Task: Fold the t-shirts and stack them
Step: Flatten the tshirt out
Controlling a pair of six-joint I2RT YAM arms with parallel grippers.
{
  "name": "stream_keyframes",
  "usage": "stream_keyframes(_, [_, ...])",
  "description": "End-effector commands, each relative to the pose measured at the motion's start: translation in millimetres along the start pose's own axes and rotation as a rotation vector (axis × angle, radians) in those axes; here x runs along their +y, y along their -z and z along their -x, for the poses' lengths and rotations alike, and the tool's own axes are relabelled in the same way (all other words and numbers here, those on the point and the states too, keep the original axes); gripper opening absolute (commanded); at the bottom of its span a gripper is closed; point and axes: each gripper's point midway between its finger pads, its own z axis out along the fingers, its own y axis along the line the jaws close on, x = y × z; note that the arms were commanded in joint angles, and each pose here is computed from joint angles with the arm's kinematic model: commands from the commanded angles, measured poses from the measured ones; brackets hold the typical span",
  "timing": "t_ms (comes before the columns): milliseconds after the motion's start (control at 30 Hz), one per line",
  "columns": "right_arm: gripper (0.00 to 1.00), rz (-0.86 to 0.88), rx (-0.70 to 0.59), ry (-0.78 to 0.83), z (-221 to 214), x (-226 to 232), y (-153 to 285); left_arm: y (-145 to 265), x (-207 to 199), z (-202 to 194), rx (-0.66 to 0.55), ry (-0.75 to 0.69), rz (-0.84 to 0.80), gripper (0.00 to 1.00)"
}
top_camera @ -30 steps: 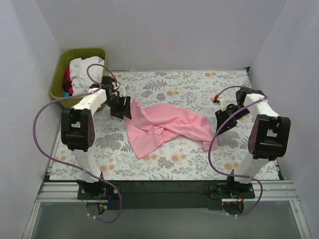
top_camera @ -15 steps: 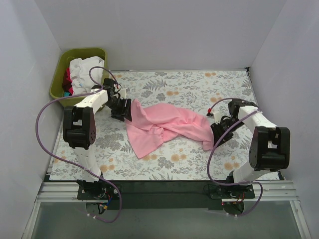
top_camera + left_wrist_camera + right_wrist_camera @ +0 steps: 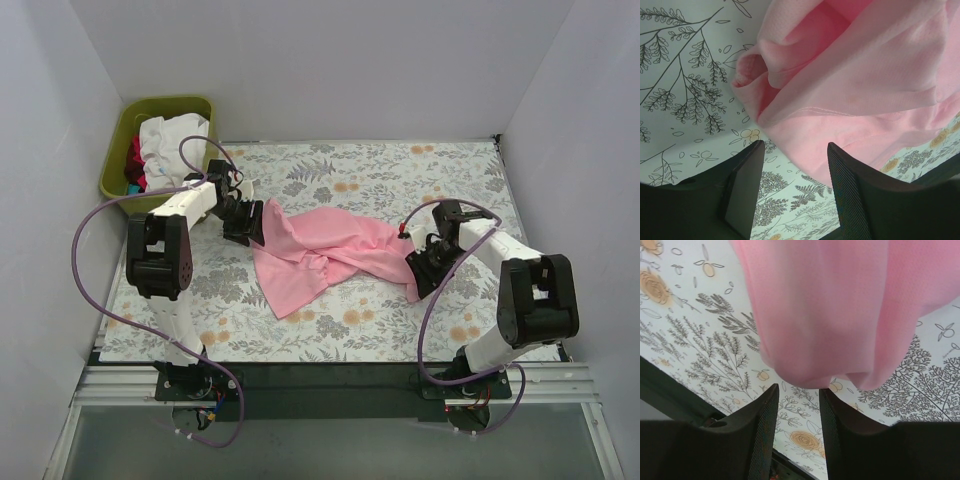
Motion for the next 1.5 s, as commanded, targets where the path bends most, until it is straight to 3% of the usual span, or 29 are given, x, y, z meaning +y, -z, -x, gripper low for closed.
stream_keyframes(0, [0.45,-0.098,-0.007,-0.027,5.5,-15.4,-2.0,19.1,-6.5,9.5,-0.069,-0.037,0.004,0.52])
stream_keyframes(400, [0.44,-0.095,0.001,-0.039,13.9,-6.8,-10.9,17.5,-5.0,7.4,-0.066,-0.036,0.009,0.52])
stream_keyframes(567, [0.54,-0.062,0.026,-0.056,6.9,0.6,-19.3,17.3,-4.4,6.7,-0.069,-0.039,0.012,0.52])
stream_keyframes(667, [0.53,-0.071,0.049,-0.056,5.1,-2.0,-24.9,16.7,-4.3,5.8,-0.070,-0.030,0.013,0.52])
stream_keyframes(700, [0.50,-0.081,0.054,-0.058,4.2,-4.7,-26.1,17.2,-4.4,6.0,-0.071,-0.026,0.015,0.52])
stream_keyframes(767, [0.29,-0.108,0.071,-0.056,2.6,-10.5,-25.7,17.4,-4.0,7.7,-0.076,-0.022,0.015,0.52])
stream_keyframes(900, [0.01,-0.155,0.052,-0.039,7.1,-16.0,-16.0,19.3,-6.7,14.3,-0.090,-0.010,0.003,0.52])
stream_keyframes(1133, [0.01,-0.193,0.016,-0.011,13.9,-18.0,-0.3,12.0,-7.9,17.7,-0.086,-0.003,-0.023,0.51])
stream_keyframes(1467, [0.01,-0.170,0.017,-0.015,16.4,-16.7,-0.3,3.1,-1.0,34.3,-0.107,-0.011,-0.012,0.43])
